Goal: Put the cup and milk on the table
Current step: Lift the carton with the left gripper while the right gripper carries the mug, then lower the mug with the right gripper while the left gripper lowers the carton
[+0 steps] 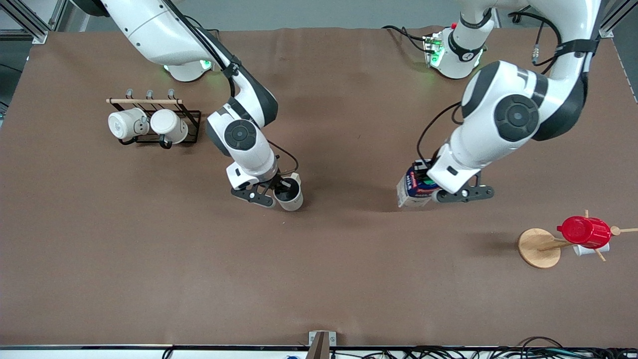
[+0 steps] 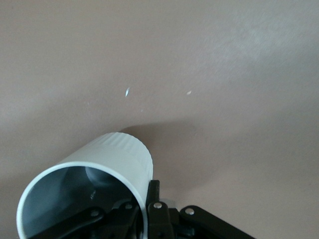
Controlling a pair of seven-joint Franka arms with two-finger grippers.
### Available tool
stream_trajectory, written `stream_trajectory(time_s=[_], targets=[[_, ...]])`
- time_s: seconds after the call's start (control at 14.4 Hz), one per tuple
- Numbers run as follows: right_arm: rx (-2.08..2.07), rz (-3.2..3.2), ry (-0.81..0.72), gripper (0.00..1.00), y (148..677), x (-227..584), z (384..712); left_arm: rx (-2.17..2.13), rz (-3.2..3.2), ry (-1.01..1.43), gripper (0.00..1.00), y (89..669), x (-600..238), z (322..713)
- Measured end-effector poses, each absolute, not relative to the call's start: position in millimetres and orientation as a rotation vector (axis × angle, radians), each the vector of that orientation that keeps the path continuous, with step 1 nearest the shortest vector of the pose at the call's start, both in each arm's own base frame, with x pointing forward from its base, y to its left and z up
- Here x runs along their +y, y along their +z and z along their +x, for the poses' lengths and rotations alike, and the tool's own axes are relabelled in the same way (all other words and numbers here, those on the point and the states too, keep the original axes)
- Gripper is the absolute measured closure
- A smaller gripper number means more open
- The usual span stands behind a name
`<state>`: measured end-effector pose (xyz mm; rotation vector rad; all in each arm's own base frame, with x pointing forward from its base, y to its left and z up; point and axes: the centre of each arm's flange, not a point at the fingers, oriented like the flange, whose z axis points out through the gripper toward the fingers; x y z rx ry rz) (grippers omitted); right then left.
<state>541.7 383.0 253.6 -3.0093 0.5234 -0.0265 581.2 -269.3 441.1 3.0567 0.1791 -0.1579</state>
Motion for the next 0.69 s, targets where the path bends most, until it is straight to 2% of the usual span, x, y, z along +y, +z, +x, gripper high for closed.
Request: stream_trajectory(time_s=[0.69], targets=[[0.517, -3.015, -0.015, 0.96, 241, 394, 533, 0.486, 3.013, -0.246, 0.58, 400, -422, 550]])
